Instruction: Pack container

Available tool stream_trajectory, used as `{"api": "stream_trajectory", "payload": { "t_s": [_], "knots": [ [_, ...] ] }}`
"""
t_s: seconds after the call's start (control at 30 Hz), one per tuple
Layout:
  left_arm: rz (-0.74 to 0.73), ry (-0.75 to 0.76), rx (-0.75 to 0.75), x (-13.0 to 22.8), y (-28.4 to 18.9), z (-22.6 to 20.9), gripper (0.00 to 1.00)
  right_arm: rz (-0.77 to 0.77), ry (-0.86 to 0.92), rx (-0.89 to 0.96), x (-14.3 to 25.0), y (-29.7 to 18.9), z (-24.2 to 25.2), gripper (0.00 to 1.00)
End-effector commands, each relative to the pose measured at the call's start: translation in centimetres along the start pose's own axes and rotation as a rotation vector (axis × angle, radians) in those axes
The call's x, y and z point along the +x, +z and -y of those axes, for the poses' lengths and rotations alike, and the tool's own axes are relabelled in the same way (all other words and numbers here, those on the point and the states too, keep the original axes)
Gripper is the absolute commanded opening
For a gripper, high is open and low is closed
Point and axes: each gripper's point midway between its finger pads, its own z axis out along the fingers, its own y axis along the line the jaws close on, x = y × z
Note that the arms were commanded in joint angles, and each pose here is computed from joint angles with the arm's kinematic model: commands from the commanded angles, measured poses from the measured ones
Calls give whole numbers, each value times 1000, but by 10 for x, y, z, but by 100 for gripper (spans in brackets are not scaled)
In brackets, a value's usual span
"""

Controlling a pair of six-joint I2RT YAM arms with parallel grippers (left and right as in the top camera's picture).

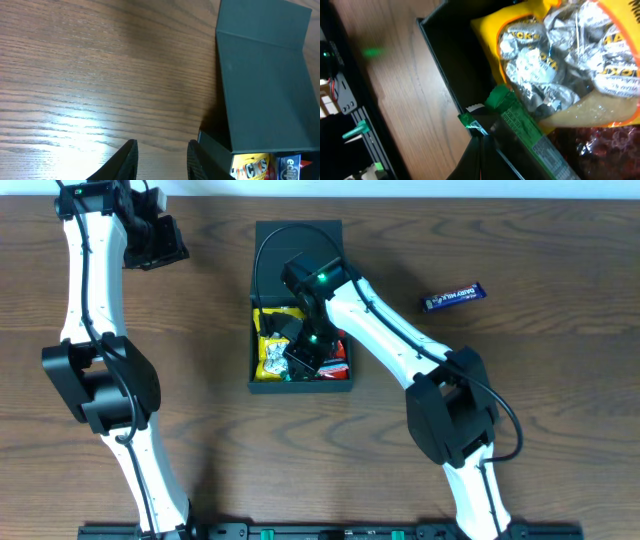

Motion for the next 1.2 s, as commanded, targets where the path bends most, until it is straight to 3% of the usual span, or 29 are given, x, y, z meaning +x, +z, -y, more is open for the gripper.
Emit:
{"api": "stream_trajectory", "payload": {
  "t_s": [0.0, 0.43, 0.87, 1.0, 1.17],
  "knots": [
    [13, 11, -7, -4, -4, 0, 33, -25, 15, 16, 6, 9, 3, 2],
    [13, 11, -6, -4, -4, 0, 33, -11, 41, -34, 6, 14, -3, 2],
    [13, 11, -6, -4, -3, 0, 34, 213, -48, 23, -30, -61, -20, 2],
    [13, 11, -6, -4, -3, 0, 34, 328, 62, 57, -43, -89, 0, 2],
    [13, 10, -6, -4, -4, 0, 34, 438, 471, 32, -45, -115, 39, 2]
  ]
}}
